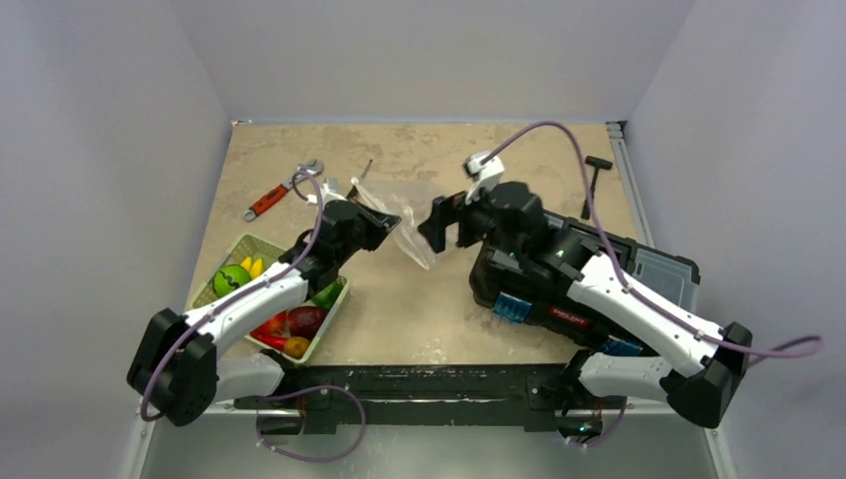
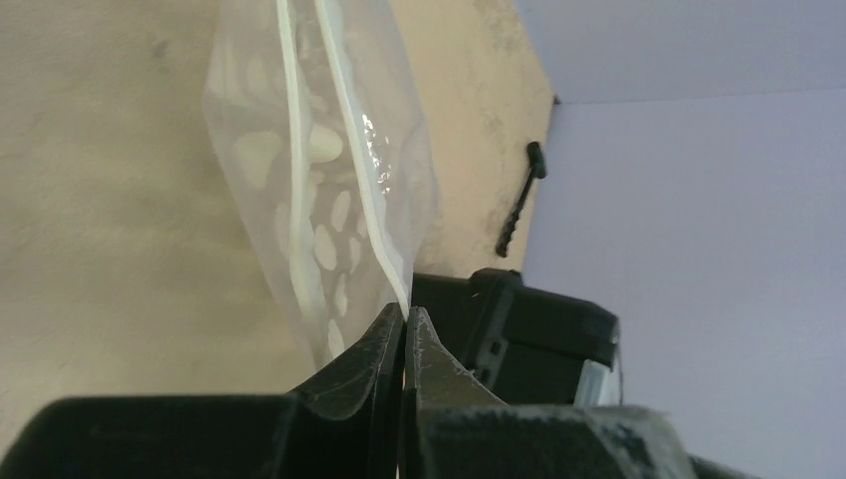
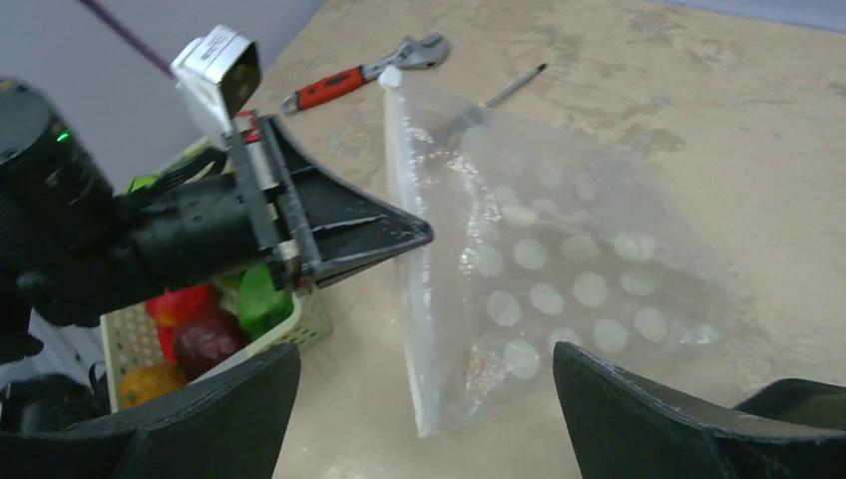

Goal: Place the food in the zip-top bag and seal the zipper
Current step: Pick up the zipper food storage bag at the center of the board, then open the zipper of the food storage bag.

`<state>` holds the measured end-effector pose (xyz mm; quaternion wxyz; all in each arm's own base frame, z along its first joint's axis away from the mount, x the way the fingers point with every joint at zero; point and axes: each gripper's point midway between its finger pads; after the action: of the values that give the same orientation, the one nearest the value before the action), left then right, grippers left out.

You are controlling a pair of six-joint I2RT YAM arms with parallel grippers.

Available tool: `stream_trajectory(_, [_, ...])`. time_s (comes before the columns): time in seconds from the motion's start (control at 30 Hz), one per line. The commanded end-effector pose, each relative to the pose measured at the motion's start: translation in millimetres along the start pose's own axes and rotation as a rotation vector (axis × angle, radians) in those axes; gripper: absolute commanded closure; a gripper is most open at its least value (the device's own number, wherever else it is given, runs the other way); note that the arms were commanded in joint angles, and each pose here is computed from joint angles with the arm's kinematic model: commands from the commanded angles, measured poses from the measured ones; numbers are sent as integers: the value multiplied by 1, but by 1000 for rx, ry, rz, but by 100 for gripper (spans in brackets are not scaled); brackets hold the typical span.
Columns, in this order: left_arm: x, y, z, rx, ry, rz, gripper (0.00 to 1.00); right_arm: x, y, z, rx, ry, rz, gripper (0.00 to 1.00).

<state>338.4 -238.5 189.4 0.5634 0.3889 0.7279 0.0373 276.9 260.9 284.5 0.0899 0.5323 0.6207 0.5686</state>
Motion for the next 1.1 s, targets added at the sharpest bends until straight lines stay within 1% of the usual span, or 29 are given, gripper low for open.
stream_trajectory(0.0, [50, -22, -34, 103, 189, 14, 100, 38, 0, -5, -116, -92, -170, 4])
stream_trajectory(0.13, [41, -20, -52, 108, 146, 3, 100, 65, -19, -13, -206, -104, -356, 13])
stream_trajectory(0.17, [39, -19, -55, 106, 136, -7, 100, 66, -22, -13, -211, -110, -371, 18])
stream_trajectory(0.27, [36, -18, -61, 101, 118, -32, 100, 70, -34, -3, -173, -107, -387, 45])
stream_trajectory(0.33, [37, -19, -63, 102, 113, -55, 100, 72, -49, 6, -137, -103, -385, 52])
stream_trajectory(0.4, [34, -19, -64, 103, 97, -65, 100, 72, -62, 12, -108, -96, -384, 53])
stream_trajectory(0.7, [24, -24, -64, 135, 54, -96, 100, 86, -102, 33, -15, -15, -361, 53])
stream_trajectory(0.87, [23, -22, -67, 125, 40, -110, 100, 77, -127, 49, 31, -47, -393, 56])
stream_trajectory(0.97, [22, -25, -67, 138, 38, -112, 100, 69, -130, 53, 15, -100, -408, 58])
stream_trajectory(1.07, [21, -28, -66, 156, 34, -115, 100, 60, -131, 53, -13, -157, -427, 63])
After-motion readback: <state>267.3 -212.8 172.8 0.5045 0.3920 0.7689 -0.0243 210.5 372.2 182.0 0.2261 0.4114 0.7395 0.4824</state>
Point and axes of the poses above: each gripper's point midway between its finger pads, its own z axis out along the fingers, its own x axis along the line the jaws close on, y = z × x, and after that the axes turned 12 degrees about z, right-handed
